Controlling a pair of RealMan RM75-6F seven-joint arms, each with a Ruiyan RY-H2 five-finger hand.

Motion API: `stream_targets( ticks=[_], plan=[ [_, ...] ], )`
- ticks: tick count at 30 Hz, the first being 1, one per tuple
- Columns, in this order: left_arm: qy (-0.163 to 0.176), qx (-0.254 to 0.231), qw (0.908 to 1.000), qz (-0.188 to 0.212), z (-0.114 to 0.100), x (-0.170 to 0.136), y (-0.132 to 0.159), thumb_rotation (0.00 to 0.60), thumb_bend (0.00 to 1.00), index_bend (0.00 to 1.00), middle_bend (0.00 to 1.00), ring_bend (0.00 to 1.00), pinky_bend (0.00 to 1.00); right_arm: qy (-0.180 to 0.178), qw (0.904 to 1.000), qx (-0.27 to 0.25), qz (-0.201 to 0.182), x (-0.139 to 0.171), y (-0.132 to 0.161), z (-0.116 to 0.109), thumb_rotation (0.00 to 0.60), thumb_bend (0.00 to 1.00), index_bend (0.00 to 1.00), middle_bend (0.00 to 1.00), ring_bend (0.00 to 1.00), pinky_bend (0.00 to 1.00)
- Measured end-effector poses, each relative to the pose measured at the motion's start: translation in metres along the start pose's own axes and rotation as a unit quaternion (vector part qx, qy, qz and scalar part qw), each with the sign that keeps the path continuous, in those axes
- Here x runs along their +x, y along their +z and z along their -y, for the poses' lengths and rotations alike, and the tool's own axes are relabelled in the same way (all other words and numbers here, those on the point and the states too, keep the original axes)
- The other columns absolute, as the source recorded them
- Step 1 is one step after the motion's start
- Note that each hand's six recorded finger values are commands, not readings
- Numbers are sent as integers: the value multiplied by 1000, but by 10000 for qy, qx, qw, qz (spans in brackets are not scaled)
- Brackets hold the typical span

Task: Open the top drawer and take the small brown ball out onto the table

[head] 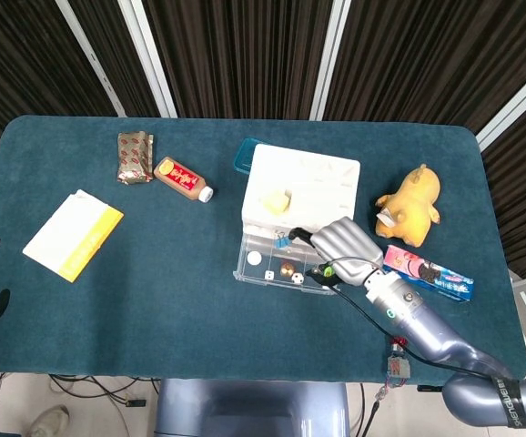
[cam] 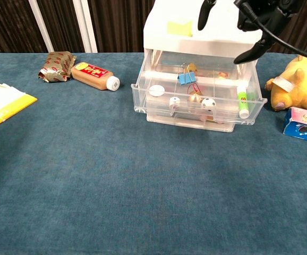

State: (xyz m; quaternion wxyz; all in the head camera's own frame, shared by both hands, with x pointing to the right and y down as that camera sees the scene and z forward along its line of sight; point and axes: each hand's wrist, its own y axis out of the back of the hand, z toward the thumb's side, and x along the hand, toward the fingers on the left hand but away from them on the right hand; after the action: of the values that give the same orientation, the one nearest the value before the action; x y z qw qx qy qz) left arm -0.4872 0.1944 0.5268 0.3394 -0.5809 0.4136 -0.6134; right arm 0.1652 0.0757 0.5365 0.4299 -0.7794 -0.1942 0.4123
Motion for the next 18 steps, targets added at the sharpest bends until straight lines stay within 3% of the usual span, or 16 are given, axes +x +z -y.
stream_targets(
  ticks=[5,18],
  plan=[
    [-33,-20,10000,2,0,0,0,600,378,95,0,0,0,-47,9969,685,-380,-9,5,4,600,249,308,985,1000,1000],
    [-13,3,10000,-26,-1,0,-2,600,378,95,0,0,0,106,9881,1262,-870,-32,23,29,600,249,307,987,1000,1000]
  ],
)
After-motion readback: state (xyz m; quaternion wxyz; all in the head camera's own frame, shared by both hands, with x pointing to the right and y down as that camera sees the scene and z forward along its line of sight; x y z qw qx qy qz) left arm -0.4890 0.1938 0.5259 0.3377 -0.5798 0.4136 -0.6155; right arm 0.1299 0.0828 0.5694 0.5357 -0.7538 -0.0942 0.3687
